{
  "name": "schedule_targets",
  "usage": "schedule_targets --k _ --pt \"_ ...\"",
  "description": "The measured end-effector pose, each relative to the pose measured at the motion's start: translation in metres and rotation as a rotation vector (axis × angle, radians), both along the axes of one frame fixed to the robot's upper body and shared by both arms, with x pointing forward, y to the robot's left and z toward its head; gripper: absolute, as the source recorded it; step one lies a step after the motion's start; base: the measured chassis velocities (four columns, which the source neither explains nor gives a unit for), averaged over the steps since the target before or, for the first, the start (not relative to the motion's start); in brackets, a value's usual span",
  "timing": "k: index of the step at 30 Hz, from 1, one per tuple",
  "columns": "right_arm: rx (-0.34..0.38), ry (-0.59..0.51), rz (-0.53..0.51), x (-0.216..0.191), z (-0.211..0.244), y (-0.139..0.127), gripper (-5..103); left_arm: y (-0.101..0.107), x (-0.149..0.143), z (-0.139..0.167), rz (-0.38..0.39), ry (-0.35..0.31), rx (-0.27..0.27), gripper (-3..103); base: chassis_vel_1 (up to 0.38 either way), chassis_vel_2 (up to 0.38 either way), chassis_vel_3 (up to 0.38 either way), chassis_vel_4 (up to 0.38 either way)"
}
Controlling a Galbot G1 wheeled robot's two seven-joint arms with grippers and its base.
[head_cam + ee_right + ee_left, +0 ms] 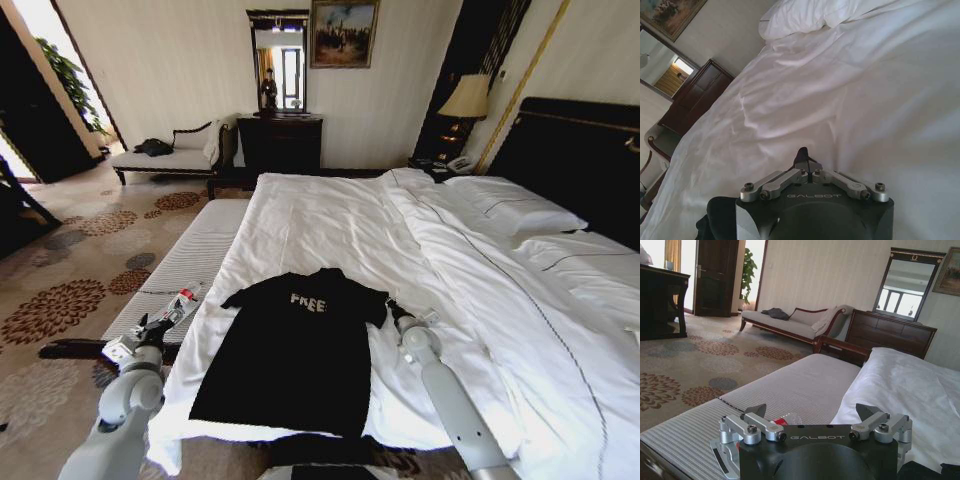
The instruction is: Fold the clothes on the bed.
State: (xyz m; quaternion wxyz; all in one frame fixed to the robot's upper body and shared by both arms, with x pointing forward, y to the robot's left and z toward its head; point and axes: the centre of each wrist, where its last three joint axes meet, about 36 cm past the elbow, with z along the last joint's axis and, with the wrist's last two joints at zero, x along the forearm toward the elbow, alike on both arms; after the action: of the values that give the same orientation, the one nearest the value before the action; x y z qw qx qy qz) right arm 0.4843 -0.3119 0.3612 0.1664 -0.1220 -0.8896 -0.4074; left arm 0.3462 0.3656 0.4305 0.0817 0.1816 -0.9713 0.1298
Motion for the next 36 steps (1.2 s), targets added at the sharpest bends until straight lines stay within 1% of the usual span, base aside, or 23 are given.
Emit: schedule_targets --k 7,9,14,18,22,24,26,27,28,29,30,32,33,34,35,36 --pt "-0.001 -0.014 -0.009 0.000 0.006 -0.006 0 -0.001 0.000 0.000 0.001 -0.001 -0.001 100 0.000 0.000 0.000 0.000" --pt "-0.007 -0.023 -0.019 0.000 0.013 -0.013 0 -0.001 0.000 0.000 0.001 -0.001 -0.001 100 0.000 0.000 0.000 0.000" --pt "-0.017 -0.019 -0.022 -0.002 0.017 -0.018 0 -0.001 0.001 -0.001 0.001 -0.001 -0.001 100 0.000 0.000 0.000 0.000" --pt "-0.022 -0.013 -0.025 -0.004 0.017 -0.019 0 -0.001 0.001 -0.001 0.000 0.000 -0.002 100 0.000 0.000 0.000 0.000" --pt "-0.042 -0.006 -0.025 -0.007 0.017 -0.018 0 -0.001 0.001 -0.002 0.000 0.001 -0.002 100 0.000 0.000 0.000 0.000" --pt "-0.059 -0.014 -0.020 -0.014 0.021 -0.016 0 -0.002 0.001 -0.002 0.000 0.002 -0.002 100 0.000 0.000 0.000 0.000" --pt "-0.062 -0.029 -0.008 -0.027 0.032 -0.013 0 -0.001 0.000 -0.002 0.002 0.003 -0.002 100 0.000 0.000 0.000 0.000" --pt "-0.062 -0.029 -0.008 -0.027 0.032 -0.013 0 -0.001 0.000 -0.002 0.002 0.003 -0.002 100 0.000 0.000 0.000 0.000" --pt "-0.062 -0.034 0.000 -0.036 0.040 -0.013 14 -0.001 0.000 -0.003 0.004 0.003 -0.001 100 0.000 0.000 0.000 0.000" --pt "-0.061 -0.032 0.013 -0.047 0.048 -0.012 14 0.000 -0.001 -0.002 0.006 0.002 0.001 100 0.000 0.000 0.000 0.000" --pt "-0.065 -0.018 0.030 -0.060 0.055 -0.012 24 0.001 -0.001 -0.003 0.009 0.002 0.003 100 0.000 0.000 0.000 0.000" --pt "-0.079 0.021 0.073 -0.085 0.062 -0.008 24 0.003 -0.002 -0.003 0.014 0.003 0.005 100 0.000 0.000 0.000 0.000" --pt "-0.079 0.021 0.073 -0.085 0.062 -0.008 24 0.003 -0.002 -0.003 0.014 0.003 0.005 100 0.000 0.000 0.000 0.000" --pt "-0.088 0.051 0.106 -0.100 0.067 -0.005 35 0.005 -0.002 -0.004 0.017 0.003 0.006 100 0.000 0.000 0.000 0.000" --pt "-0.091 0.082 0.142 -0.117 0.074 0.001 35 0.006 -0.002 -0.004 0.019 0.003 0.007 100 0.000 0.000 0.000 0.000" --pt "-0.085 0.117 0.178 -0.134 0.082 0.009 46 0.008 -0.002 -0.005 0.021 0.004 0.007 100 0.000 0.000 0.000 0.000"
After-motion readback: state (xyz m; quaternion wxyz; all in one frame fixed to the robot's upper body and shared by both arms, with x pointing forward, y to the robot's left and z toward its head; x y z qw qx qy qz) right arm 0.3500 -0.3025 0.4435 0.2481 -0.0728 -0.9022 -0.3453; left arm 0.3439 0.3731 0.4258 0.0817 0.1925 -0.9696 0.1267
